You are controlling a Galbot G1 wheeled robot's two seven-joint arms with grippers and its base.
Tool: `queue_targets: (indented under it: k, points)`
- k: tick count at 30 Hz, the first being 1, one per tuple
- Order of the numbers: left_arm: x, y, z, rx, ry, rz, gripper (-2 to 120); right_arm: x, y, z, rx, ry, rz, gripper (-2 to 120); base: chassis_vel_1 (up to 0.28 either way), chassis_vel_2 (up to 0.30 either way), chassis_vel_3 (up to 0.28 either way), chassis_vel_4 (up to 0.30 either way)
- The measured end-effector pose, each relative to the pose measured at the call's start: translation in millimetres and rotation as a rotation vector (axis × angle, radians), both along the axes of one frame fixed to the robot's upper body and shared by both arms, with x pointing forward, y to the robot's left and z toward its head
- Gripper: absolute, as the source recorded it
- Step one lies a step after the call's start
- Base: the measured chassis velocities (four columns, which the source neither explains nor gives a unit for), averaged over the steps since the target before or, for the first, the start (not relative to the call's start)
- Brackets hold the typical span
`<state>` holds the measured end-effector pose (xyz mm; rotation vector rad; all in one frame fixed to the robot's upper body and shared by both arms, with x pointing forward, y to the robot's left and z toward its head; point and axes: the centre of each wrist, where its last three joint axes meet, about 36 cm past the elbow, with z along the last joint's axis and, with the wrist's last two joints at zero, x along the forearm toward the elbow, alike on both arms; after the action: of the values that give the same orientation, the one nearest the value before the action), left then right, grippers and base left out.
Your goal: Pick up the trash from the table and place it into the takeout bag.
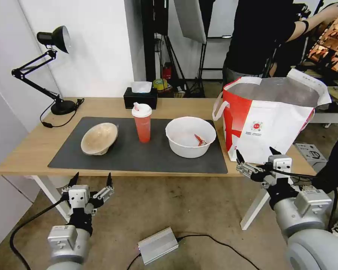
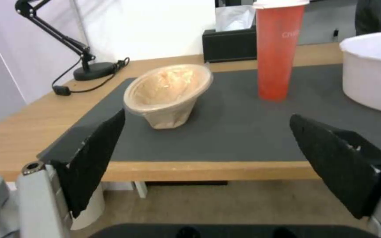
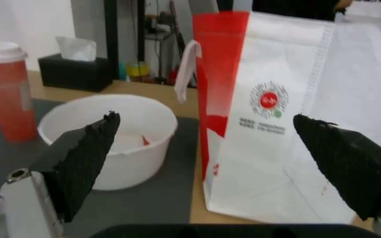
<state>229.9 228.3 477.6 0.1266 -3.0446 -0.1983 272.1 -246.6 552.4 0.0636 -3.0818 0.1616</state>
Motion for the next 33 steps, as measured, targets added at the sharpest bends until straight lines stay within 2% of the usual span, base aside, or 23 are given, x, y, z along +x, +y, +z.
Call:
queue_targets:
  k: [9, 17, 22, 25, 33]
  points:
    - [-3, 0, -5, 0.012, 0.004, -0.003, 100, 17, 2, 15, 0.073, -0.028, 0.133, 100, 0.0, 0.0, 0.0, 0.0]
    - [-3, 0, -7, 0.01, 0.004, 0.004, 100, 32, 1, 20, 0.087, -0.033, 0.235, 100, 0.0, 0.0, 0.0, 0.0]
    - [-3, 0, -7, 0.007, 0.002, 0.014, 100, 48, 0, 22, 0.092, -0.041, 0.327, 100, 0.0, 0.0, 0.0, 0.0]
    - [-3, 1, -7, 0.007, 0.0, 0.023, 100, 62, -1, 32, 0.107, -0.036, 0.43, 100, 0.0, 0.0, 0.0, 0.0]
    - [-3, 1, -7, 0.004, -0.003, 0.032, 100, 88, -2, 55, 0.132, -0.043, 0.603, 100, 0.0, 0.0, 0.0, 0.0]
